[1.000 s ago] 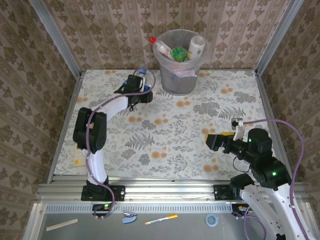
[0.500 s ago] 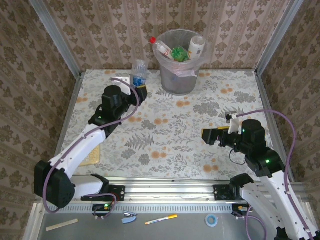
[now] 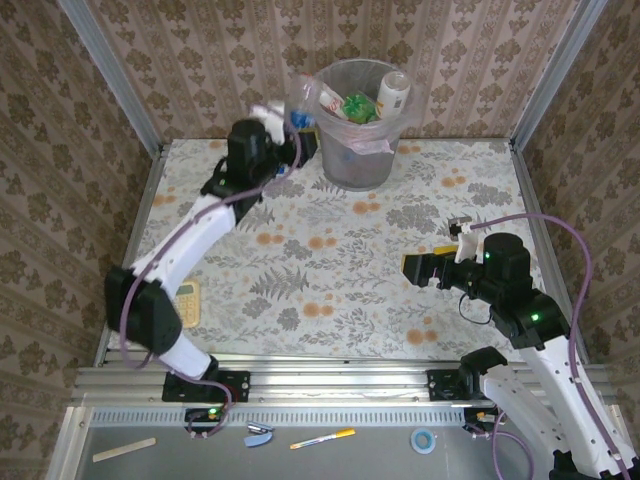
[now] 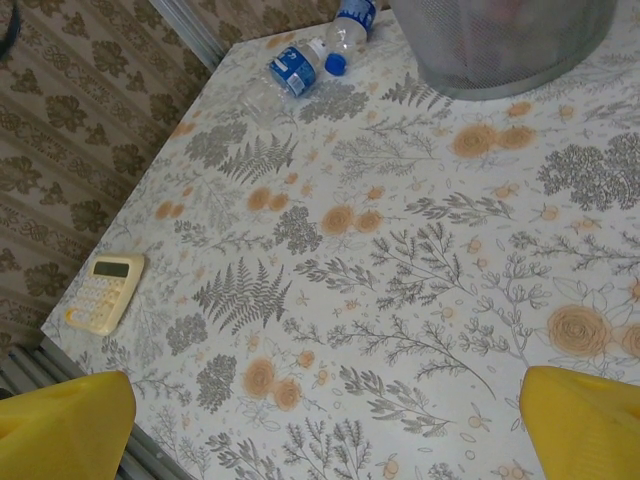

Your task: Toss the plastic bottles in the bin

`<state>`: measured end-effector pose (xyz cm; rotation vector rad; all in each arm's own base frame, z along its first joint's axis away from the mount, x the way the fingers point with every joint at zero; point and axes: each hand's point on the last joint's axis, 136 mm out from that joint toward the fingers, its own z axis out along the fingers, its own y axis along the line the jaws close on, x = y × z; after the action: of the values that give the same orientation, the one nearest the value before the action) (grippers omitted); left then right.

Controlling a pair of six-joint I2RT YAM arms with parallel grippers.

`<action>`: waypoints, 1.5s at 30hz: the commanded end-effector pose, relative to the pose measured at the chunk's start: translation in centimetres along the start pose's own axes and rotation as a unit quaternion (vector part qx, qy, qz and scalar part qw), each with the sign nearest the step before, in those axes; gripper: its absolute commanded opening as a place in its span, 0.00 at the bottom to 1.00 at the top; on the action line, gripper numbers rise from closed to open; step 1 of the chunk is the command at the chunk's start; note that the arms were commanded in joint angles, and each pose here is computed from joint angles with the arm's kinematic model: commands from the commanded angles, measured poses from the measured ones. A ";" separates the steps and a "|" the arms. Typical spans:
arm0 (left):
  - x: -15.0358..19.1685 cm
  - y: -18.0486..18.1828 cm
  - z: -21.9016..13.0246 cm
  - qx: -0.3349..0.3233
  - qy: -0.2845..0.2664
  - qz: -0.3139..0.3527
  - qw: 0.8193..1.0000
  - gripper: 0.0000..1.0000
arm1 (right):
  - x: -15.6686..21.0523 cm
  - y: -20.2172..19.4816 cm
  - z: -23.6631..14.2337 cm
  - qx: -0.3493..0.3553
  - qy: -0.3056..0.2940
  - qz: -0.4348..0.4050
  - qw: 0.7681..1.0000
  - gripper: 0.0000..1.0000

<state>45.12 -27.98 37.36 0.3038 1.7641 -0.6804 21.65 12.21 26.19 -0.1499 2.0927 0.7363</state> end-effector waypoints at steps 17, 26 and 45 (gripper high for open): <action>-12.3 0.4 -0.7 0.013 -0.048 -0.025 0.998 1.00 | -1.4 1.1 -0.6 -0.021 -0.022 -0.011 0.999 1.00; -12.7 -0.2 -7.0 -0.008 -0.059 0.003 0.998 1.00 | -0.5 0.7 -0.4 -0.018 -0.017 0.009 1.000 1.00; 2.8 15.6 -7.9 -0.218 0.171 0.002 0.961 0.98 | 1.1 0.1 -1.2 -0.006 -0.005 0.020 1.000 1.00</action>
<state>45.84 -12.41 34.37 0.0941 2.1112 -0.3190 20.50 11.94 26.45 -0.1298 2.0641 0.7612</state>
